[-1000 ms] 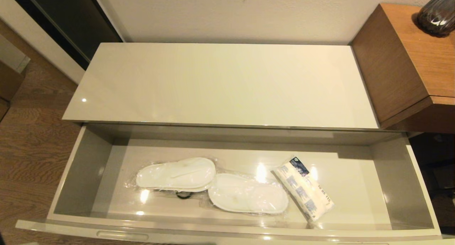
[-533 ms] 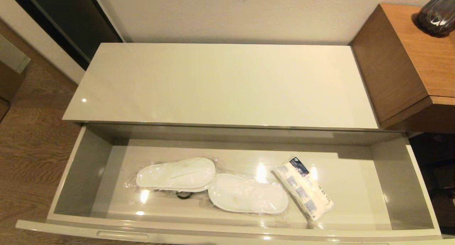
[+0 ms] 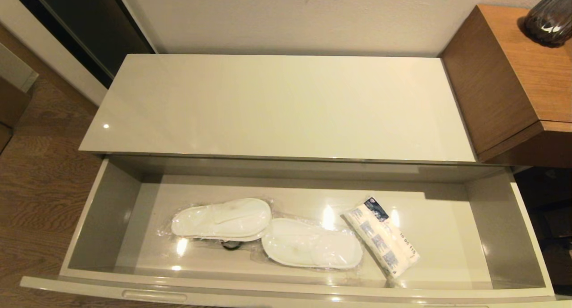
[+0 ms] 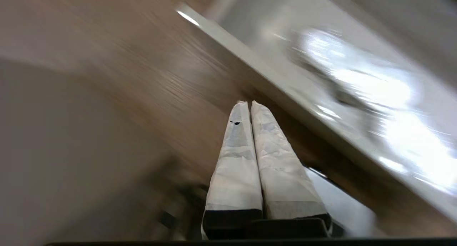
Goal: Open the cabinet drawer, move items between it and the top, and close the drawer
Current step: Close the drawer
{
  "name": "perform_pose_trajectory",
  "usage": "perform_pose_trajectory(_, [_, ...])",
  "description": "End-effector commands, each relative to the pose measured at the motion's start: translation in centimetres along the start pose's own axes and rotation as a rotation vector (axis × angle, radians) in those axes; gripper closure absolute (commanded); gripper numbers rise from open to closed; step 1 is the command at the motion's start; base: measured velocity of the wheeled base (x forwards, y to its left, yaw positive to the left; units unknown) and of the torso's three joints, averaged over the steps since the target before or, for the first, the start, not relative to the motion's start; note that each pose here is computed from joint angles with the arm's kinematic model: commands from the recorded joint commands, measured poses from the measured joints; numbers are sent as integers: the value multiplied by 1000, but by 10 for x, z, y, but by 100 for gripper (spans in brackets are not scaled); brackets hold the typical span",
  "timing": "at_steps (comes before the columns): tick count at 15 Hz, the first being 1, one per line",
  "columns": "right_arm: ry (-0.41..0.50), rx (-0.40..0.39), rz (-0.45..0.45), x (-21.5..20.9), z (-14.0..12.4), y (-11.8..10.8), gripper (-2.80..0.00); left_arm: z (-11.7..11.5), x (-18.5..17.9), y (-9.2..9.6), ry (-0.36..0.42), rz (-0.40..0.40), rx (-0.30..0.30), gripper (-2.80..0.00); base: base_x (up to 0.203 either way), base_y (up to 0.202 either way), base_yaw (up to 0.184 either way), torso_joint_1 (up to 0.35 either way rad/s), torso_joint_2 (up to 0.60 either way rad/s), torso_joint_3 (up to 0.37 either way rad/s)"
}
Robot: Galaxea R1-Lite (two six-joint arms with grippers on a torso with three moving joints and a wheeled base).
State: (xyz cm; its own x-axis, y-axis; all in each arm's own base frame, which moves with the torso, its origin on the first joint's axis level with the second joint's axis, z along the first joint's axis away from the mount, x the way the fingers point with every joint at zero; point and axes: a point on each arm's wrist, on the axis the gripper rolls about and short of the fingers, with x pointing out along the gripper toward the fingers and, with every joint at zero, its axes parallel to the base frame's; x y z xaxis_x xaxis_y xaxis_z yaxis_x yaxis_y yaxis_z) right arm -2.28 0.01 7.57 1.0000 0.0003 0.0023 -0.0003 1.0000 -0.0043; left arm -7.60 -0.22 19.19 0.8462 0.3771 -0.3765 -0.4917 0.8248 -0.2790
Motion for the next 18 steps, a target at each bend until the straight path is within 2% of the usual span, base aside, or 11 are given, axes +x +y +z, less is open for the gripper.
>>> perform_pose_trajectory(1, [-1,0,1,0,0,0,0,-30,10,7,-61,55,85,0,0,0,0,0,0,0])
perform_pose_trajectory(3, [-1,0,1,0,0,0,0,-61,18,14,-115,97,192,0,0,0,0,0,0,0])
perform_pose_trajectory(5, [2,0,0,0,0,0,0,-84,36,15,-70,127,254,0,0,0,0,0,0,0])
perform_pose_trajectory(8, [1,1,1,0,0,0,0,-91,45,14,-35,66,273,0,0,0,0,0,0,0])
perform_pose_trajectory(11, [1,1,0,0,0,0,0,-92,46,14,-28,59,280,0,0,0,0,0,0,0])
perform_pose_trajectory(12, [1,1,0,0,0,0,0,-92,48,13,-35,36,302,0,0,0,0,0,0,0])
perform_pose_trajectory(13, [1,1,0,0,0,0,0,-92,56,11,-83,-4,331,0,0,0,0,0,0,0])
perform_pose_trajectory(16, [1,0,0,0,0,0,0,-81,76,2,-413,-134,320,0,0,0,0,0,0,0])
perform_pose_trajectory(17, [1,0,0,0,0,0,0,-81,80,0,-475,-207,307,0,0,0,0,0,0,0])
perform_pose_trajectory(18, [-1,-2,1,0,0,0,0,-82,81,-1,-484,-271,269,0,0,0,0,0,0,0])
